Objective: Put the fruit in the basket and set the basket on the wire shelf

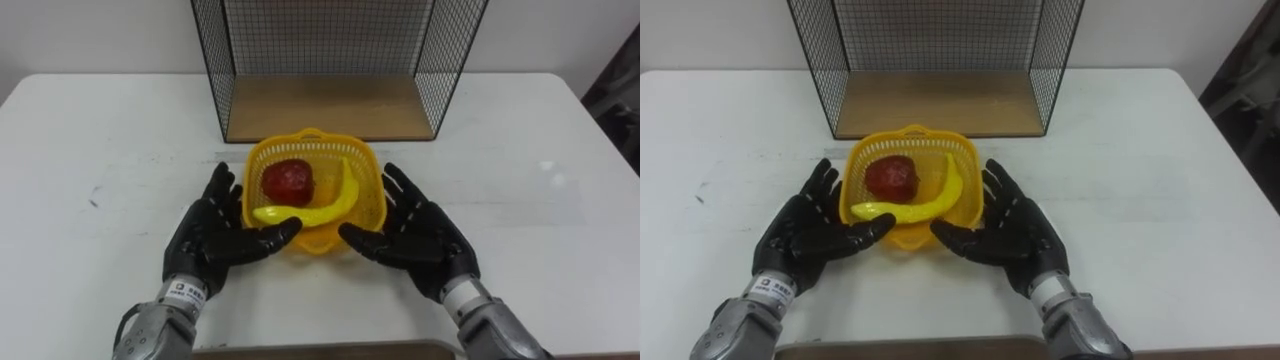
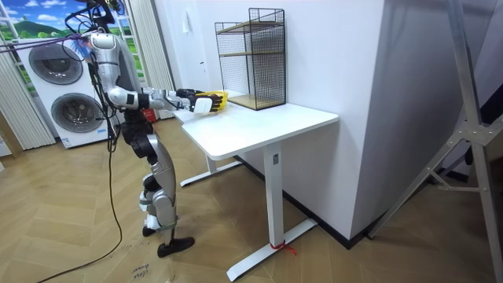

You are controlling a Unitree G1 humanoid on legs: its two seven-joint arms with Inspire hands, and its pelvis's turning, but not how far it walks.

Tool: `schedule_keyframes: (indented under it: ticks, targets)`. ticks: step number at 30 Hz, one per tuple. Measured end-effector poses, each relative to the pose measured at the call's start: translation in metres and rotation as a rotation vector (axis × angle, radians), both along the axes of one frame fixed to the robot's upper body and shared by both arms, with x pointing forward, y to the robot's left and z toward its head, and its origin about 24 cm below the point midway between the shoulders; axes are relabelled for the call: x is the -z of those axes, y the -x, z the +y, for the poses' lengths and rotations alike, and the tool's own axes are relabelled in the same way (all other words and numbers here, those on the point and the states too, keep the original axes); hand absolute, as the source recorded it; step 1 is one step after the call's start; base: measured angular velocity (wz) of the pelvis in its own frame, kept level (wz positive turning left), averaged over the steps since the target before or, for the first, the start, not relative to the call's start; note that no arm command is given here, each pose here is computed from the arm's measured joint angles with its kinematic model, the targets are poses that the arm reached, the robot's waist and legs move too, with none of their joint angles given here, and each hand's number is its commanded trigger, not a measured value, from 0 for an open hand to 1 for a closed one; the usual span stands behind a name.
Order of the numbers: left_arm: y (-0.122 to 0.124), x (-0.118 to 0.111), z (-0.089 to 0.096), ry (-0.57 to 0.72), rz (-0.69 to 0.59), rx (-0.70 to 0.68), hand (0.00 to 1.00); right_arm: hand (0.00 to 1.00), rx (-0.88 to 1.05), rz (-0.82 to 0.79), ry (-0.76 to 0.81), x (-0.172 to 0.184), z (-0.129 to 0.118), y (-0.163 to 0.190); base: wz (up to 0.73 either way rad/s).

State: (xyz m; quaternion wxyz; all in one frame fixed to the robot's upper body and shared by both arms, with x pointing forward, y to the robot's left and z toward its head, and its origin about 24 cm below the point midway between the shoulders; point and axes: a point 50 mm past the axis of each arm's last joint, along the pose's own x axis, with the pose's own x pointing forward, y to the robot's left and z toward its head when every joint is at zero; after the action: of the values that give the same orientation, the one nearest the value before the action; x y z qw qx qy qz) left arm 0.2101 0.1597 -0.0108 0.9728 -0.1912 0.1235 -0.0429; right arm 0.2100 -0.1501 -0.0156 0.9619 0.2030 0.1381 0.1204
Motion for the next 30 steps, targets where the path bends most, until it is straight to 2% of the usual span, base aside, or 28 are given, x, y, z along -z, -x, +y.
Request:
schedule_keyframes:
  ticks: [19, 30]
  targets:
    - [-0.004, -0.003, -0.008, 0.014, -0.016, 0.02, 0.0, 0.0, -0.053, -0.019, -0.029, -0.003, 0.016, -0.004, 0.0]
    - [-0.004, -0.004, -0.013, 0.059, -0.017, 0.028, 0.0, 0.0, -0.052, -0.038, -0.02, -0.007, 0.016, -0.01, 0.0]
